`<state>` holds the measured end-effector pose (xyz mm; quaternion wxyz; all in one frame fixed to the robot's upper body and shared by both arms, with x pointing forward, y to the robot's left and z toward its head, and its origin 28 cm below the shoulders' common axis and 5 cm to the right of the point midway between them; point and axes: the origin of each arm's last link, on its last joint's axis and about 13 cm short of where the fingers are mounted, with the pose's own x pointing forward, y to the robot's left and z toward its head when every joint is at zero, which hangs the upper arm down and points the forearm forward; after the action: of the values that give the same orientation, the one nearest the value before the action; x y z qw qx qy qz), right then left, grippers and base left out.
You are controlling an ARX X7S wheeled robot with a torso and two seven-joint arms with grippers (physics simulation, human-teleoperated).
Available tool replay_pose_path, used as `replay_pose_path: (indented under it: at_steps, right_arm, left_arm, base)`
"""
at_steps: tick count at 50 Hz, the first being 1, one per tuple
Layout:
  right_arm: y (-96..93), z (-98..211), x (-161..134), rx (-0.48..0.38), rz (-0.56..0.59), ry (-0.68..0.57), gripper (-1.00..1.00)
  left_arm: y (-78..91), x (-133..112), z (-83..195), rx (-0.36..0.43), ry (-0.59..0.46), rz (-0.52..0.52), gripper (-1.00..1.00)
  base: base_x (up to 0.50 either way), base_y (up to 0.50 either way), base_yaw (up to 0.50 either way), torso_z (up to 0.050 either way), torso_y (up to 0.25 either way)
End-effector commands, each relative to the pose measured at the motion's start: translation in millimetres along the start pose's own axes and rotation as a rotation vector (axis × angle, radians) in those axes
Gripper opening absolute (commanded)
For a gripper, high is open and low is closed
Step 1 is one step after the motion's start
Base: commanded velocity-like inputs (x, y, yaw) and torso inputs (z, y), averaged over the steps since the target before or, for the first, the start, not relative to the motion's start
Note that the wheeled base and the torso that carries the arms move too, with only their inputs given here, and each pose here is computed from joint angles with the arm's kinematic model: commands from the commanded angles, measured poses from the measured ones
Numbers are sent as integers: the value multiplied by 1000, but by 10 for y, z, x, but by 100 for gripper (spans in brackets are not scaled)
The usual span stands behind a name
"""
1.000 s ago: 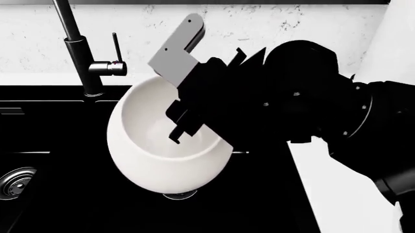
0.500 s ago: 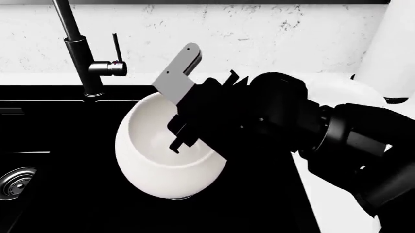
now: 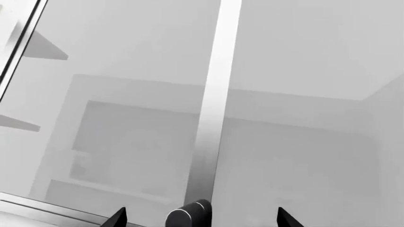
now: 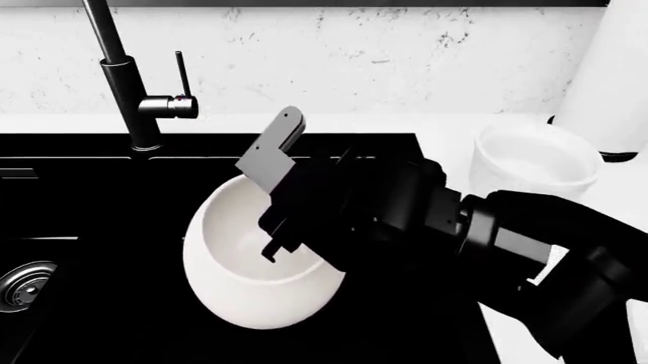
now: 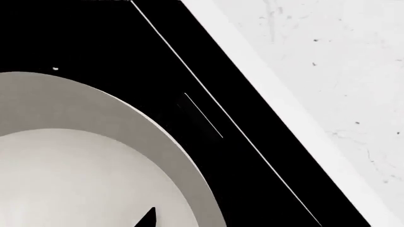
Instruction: Stack the bowls in the sink.
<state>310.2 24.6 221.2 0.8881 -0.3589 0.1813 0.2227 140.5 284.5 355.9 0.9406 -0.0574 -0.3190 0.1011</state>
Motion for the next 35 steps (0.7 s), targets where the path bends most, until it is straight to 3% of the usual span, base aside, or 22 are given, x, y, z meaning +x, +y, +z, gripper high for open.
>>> replay_pose_path:
  at_steps: [1,35]
  right_arm:
    - [101,-57,77,-23,82,15,-100]
    - [372,-241,268,-61,150,78,-100]
  left_arm:
    - [8,-8,-5,1,0,1,100]
    - [8,-2,-7,-2,1,3,100]
  base:
    - [0,0,0,0,0]
    - [0,0,0,0,0]
